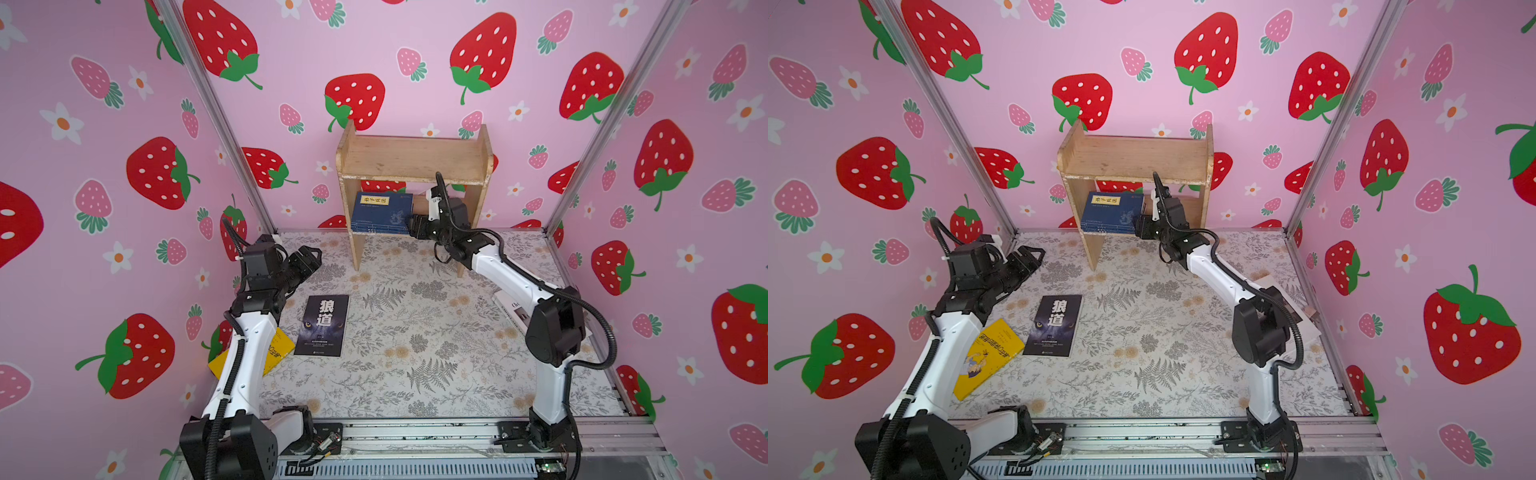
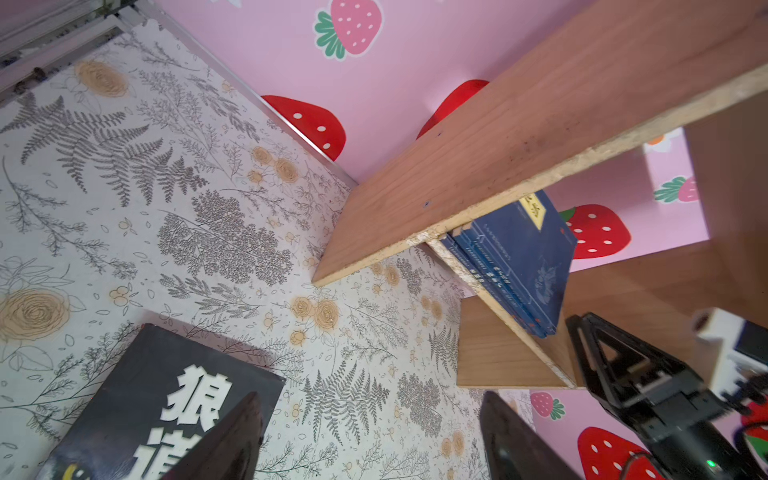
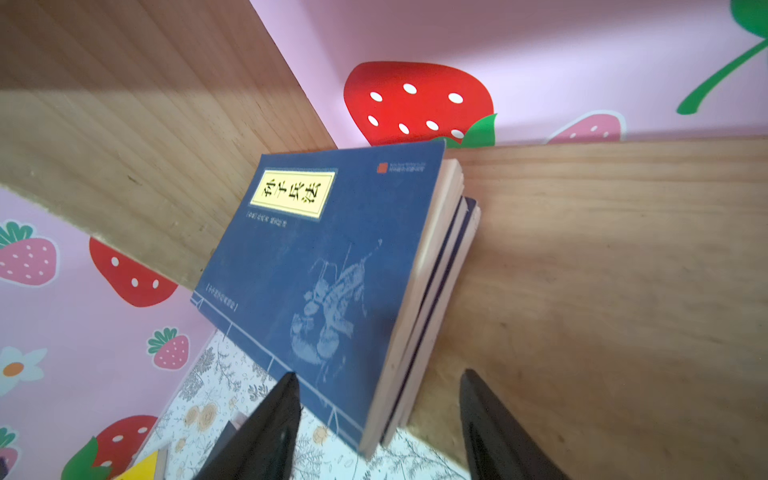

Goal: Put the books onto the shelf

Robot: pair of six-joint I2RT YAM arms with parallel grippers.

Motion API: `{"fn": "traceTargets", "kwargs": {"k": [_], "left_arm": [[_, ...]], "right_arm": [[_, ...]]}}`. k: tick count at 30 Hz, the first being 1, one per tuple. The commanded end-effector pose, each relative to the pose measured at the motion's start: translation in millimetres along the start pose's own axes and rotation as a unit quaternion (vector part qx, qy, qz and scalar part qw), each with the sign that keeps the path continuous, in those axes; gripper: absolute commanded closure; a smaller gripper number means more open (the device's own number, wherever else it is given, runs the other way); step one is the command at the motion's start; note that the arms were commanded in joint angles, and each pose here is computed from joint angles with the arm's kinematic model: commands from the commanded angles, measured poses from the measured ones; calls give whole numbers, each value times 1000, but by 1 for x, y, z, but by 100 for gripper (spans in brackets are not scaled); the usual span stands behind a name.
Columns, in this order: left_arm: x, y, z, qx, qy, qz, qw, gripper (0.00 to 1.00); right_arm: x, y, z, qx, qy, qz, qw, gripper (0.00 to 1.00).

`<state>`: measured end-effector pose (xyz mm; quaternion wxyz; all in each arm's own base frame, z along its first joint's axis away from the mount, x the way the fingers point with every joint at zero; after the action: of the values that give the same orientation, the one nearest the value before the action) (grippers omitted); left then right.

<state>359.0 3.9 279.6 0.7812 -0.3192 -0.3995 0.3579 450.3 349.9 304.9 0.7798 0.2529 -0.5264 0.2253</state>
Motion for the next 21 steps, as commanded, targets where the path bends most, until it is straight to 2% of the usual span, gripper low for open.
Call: {"fn": "traceTargets", "kwargs": {"k": [1, 6, 11, 13, 17, 21], "left_arm": [[-11, 39, -24, 57, 30, 26, 998, 16], [-18, 68, -48, 97, 44, 46, 993, 11], [-25, 89, -75, 116, 76, 67, 988, 7], [-26, 104, -79, 145, 71, 67, 985, 6], [-24, 134, -82, 205, 57, 61, 975, 4], [-25, 149, -86, 234, 65, 47, 969, 3]], "right_arm": [[18, 13, 34, 28, -32, 36, 998, 35], [-8, 16, 71, 35, -19, 37, 998, 25], [-59, 12, 94, 34, 4, 14, 999, 19], [-79, 10, 99, 34, 18, -3, 999, 18], [-122, -4, 102, -12, 61, -31, 998, 15], [-148, -3, 97, -3, 82, -51, 995, 9]]}}
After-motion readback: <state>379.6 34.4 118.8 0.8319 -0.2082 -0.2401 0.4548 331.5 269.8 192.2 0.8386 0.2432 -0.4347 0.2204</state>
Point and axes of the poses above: each gripper's point midway between its finger pads, its own z axis back along the fingers, its own y axis along the line the jaws close on, x = y × z, the point moved 3 cm from there along z, back along the fingers, and after that the axes turned 15 degrees about z, right-handed, at the moved point
